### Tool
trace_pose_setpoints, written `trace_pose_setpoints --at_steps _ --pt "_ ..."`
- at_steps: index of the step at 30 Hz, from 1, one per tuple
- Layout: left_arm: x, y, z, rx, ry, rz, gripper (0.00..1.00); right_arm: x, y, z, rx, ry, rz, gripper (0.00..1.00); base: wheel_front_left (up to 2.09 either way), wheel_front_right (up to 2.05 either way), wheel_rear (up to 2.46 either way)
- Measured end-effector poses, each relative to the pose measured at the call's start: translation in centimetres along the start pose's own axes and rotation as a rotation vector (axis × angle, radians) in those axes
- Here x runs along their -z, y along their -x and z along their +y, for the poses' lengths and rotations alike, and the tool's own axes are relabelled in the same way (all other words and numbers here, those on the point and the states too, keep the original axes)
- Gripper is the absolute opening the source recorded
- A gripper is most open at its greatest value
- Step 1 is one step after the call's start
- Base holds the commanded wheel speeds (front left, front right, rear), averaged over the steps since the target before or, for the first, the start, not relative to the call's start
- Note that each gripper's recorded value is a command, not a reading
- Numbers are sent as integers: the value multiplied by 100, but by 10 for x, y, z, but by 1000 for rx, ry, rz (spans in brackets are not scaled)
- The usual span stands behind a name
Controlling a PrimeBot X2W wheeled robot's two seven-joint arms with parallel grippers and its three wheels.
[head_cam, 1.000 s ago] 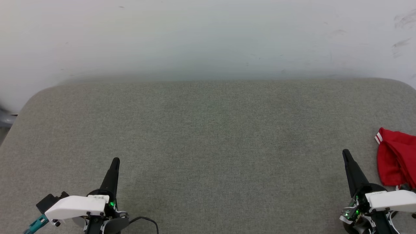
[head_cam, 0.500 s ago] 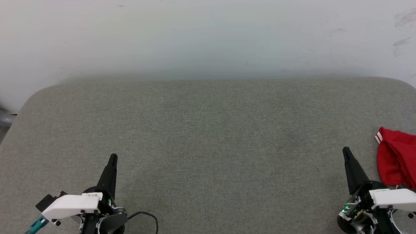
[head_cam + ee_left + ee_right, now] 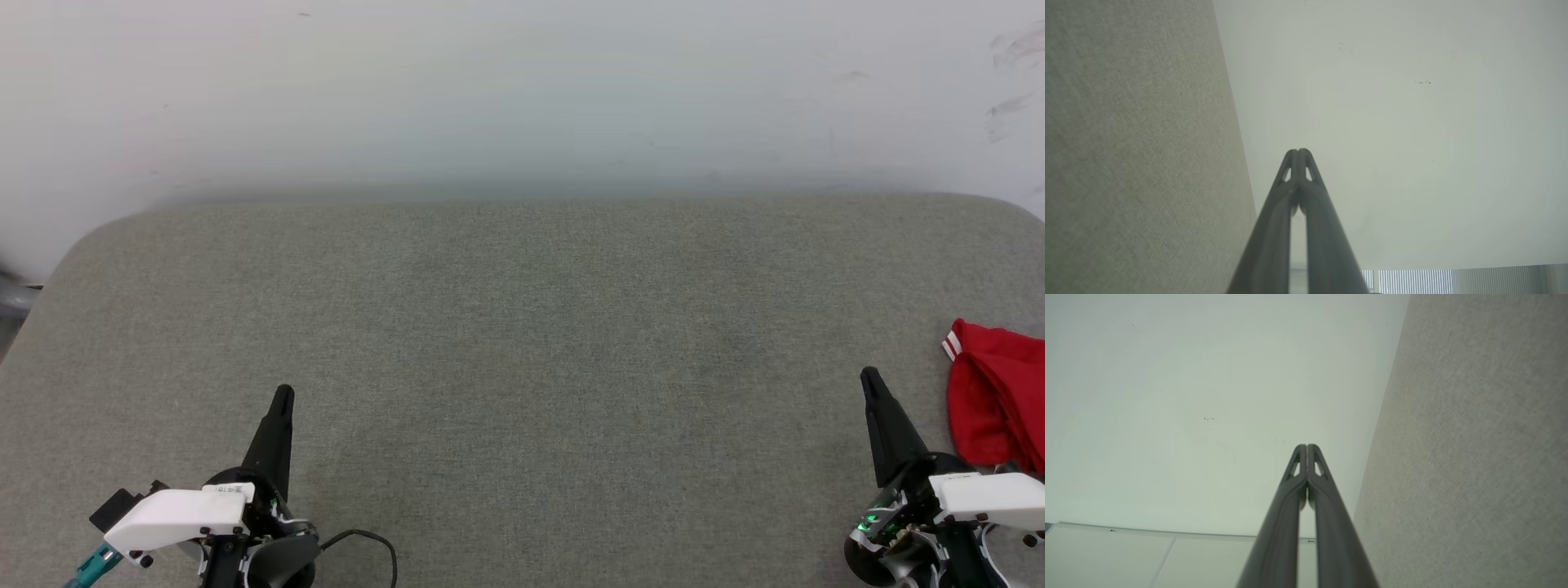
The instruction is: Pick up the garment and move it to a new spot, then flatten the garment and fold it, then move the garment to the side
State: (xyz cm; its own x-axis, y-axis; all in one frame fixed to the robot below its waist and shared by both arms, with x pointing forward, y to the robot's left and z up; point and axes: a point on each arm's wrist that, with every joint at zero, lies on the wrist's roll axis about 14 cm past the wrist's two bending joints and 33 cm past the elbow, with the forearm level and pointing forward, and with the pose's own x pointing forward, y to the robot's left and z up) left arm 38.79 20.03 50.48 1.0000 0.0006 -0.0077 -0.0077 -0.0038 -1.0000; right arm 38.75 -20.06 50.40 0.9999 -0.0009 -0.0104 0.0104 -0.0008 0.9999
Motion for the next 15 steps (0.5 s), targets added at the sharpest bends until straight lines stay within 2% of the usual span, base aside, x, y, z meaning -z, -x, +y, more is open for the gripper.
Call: trace_pose_setpoints --at_steps 15 --pt "0 0 0 0 1 0 0 0 0 0 0 0 0 0 0 0 0"
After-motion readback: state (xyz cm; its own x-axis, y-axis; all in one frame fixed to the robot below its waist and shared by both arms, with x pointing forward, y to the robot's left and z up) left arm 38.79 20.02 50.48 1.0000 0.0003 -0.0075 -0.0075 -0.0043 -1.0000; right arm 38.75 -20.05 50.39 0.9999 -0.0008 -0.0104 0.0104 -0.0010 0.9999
